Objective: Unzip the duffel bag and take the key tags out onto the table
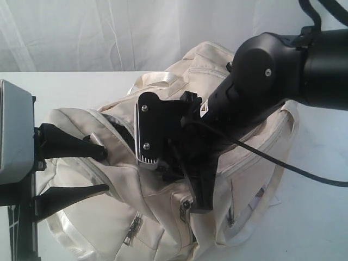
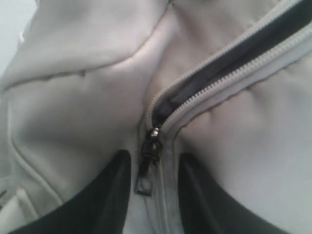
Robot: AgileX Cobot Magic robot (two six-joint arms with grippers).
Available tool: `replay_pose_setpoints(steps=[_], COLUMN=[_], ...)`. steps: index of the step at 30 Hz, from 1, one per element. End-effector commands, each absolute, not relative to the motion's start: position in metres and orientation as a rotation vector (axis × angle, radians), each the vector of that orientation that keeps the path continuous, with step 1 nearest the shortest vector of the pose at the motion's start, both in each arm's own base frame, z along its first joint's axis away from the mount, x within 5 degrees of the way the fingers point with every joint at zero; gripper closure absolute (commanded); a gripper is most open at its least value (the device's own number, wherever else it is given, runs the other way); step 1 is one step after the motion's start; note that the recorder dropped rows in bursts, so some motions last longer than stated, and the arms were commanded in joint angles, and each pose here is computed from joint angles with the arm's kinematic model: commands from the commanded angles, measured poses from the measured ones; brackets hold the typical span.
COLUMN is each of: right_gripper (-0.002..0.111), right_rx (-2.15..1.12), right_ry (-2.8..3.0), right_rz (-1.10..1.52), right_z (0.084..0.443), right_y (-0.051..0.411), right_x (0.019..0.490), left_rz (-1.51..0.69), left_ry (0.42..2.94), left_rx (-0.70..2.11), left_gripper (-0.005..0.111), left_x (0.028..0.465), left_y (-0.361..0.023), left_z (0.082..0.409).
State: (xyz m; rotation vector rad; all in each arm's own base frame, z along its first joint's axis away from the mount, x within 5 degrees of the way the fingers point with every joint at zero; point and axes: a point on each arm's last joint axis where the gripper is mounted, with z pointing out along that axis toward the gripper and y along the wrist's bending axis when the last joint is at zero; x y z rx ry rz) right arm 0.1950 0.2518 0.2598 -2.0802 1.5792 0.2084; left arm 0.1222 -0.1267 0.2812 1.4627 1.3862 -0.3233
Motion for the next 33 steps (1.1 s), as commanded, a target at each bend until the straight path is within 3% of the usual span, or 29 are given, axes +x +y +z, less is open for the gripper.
replay_pose_setpoints(steps=[1, 3, 11, 33], right_gripper=[0.076, 0.078, 0.108, 0.108], right_rx=[-2.127, -2.124, -2.123, -2.105], right_ry=[1.57, 1.567, 1.572, 1.633], right_rz=[0.16, 0.158, 0.166, -0.067], right_z=[0.254, 0.254, 0.254, 0.267], right_y=[0.251, 0.251, 0.251, 0.232], right_x=[0.197, 0.197, 0.196, 0.201], left_rz=[-0.356, -0.356, -0.356, -0.371], left_ry=[1.382, 1.382, 1.382, 1.22], left_rx=[1.456, 1.456, 1.456, 1.551], left_gripper=[0.054, 0.054, 0.054, 0.054], left_x=[0.121, 0.121, 0.121, 0.115], left_y=[-0.128, -0.128, -0.128, -0.133], left_z=[0.283, 0.283, 0.283, 0.285])
